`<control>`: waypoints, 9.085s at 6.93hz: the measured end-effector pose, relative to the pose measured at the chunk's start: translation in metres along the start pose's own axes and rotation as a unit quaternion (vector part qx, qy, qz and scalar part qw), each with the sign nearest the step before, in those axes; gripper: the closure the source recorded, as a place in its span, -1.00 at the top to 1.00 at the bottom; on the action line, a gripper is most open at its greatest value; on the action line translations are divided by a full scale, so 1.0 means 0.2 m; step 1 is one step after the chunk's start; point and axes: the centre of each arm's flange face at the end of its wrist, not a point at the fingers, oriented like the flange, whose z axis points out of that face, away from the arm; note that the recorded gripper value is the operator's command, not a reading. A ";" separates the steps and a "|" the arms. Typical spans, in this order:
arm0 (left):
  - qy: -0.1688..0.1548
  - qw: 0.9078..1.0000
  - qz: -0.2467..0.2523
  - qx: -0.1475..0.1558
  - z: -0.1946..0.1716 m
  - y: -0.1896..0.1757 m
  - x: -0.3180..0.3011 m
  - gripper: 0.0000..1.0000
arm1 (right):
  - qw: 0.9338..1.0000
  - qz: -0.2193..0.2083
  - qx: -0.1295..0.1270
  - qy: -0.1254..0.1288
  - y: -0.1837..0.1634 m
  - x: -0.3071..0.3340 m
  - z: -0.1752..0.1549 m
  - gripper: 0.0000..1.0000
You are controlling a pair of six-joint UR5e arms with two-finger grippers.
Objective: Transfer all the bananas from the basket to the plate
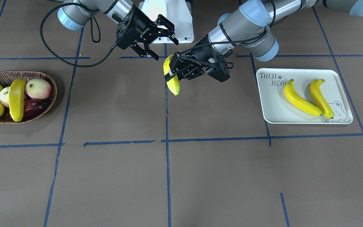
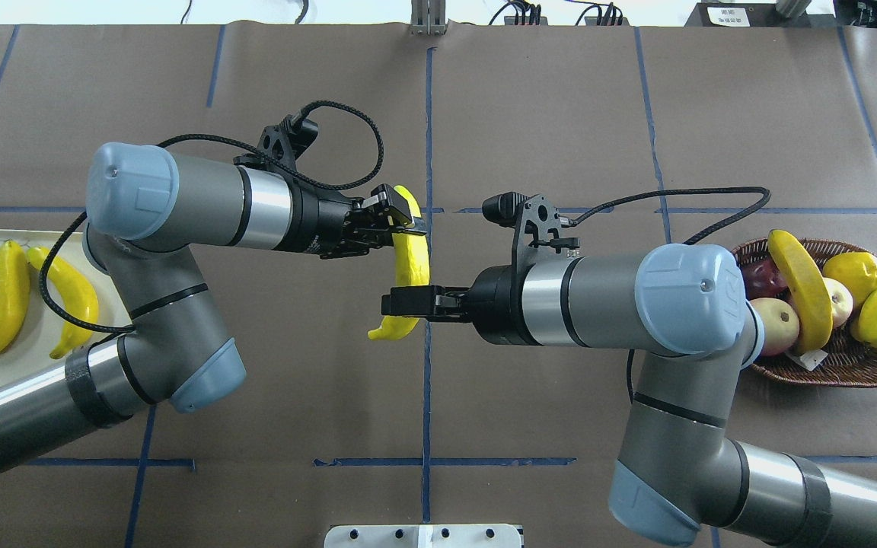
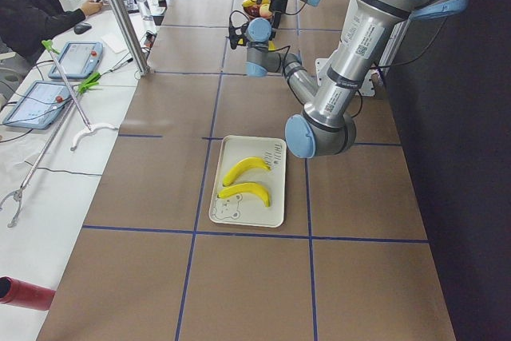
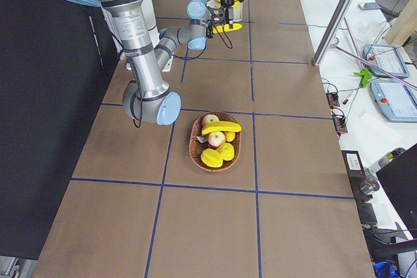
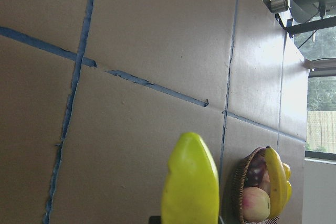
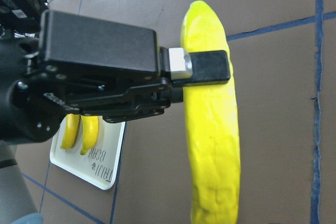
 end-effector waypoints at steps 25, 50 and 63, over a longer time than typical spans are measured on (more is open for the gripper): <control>-0.239 0.971 -0.004 0.027 -0.99 -0.35 -1.40 0.99 | 0.902 -0.071 -0.170 0.390 -0.37 1.90 -1.05 -0.02; 0.019 0.998 -0.055 -0.034 0.06 0.26 0.17 -1.00 | 0.997 0.021 0.005 0.069 0.14 -0.08 -0.01 -0.67; -0.257 0.965 0.005 0.061 -0.96 -0.23 -1.07 -1.00 | 0.986 0.019 0.001 0.166 -0.62 0.41 -0.94 1.00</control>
